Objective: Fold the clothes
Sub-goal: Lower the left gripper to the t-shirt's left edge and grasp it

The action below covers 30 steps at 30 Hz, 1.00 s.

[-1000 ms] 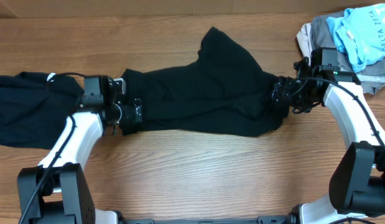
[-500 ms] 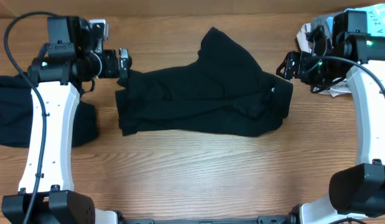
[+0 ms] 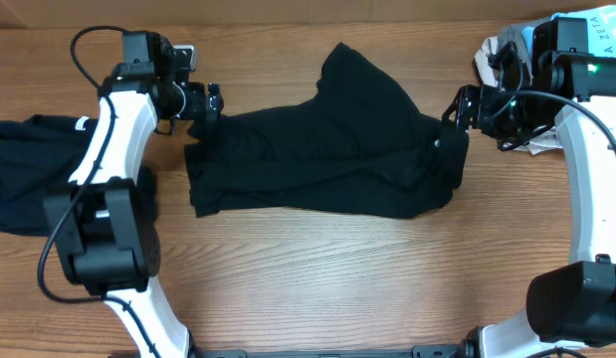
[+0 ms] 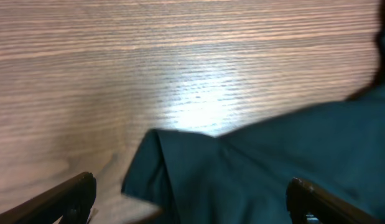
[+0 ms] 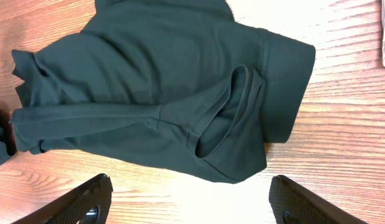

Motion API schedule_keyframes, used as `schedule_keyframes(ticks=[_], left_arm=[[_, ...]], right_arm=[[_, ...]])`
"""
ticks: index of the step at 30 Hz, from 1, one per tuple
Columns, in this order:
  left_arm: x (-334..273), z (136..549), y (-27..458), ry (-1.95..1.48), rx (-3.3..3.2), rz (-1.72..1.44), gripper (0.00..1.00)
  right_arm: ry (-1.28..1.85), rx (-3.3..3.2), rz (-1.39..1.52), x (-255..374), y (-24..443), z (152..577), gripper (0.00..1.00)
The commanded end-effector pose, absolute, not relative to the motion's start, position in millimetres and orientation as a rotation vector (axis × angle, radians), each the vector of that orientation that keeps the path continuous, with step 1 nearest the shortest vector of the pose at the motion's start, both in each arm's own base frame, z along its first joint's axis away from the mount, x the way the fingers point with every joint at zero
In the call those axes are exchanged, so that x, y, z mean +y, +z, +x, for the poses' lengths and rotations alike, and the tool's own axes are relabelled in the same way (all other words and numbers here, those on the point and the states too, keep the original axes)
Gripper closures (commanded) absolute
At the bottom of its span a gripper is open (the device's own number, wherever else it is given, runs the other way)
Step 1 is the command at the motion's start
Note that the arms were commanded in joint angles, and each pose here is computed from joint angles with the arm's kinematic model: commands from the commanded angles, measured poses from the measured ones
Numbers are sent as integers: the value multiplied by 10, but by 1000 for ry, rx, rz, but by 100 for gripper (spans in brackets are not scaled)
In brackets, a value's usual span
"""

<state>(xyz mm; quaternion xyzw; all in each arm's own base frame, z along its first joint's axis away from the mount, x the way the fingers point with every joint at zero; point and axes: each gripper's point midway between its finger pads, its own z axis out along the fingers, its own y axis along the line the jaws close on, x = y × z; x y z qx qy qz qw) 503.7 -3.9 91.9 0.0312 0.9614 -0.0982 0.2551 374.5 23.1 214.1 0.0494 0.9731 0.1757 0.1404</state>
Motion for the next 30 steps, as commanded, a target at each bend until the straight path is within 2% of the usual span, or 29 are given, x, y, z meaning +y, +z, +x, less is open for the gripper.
schedule_keyframes(ticks=[1, 6, 8, 13, 20, 24, 30], left_arm=[[-26, 5142, 601, -274, 2626, 108, 0], [-21, 5235, 313, -276, 2632, 108, 2], [-23, 5241, 197, -279, 2644, 107, 11], [-82, 5213, 95, -290, 2667, 117, 25], [-205, 5153, -112, -273, 2716, 145, 58], [-155, 5136, -168, -229, 2742, 70, 96], [-128, 5222, 68, -233, 2720, -23, 96]], right_arm=[[523, 2770, 108, 277, 2266, 3780, 15], [523, 2771, 105, 284, 2265, 3781, 15], [523, 2771, 104, 287, 2265, 3782, 16], [523, 2767, 104, 286, 2267, 3789, 16], [523, 2768, 103, 291, 2267, 3787, 16], [523, 2767, 102, 290, 2268, 3790, 17], [529, 2736, 129, 298, 2297, 3866, 21]])
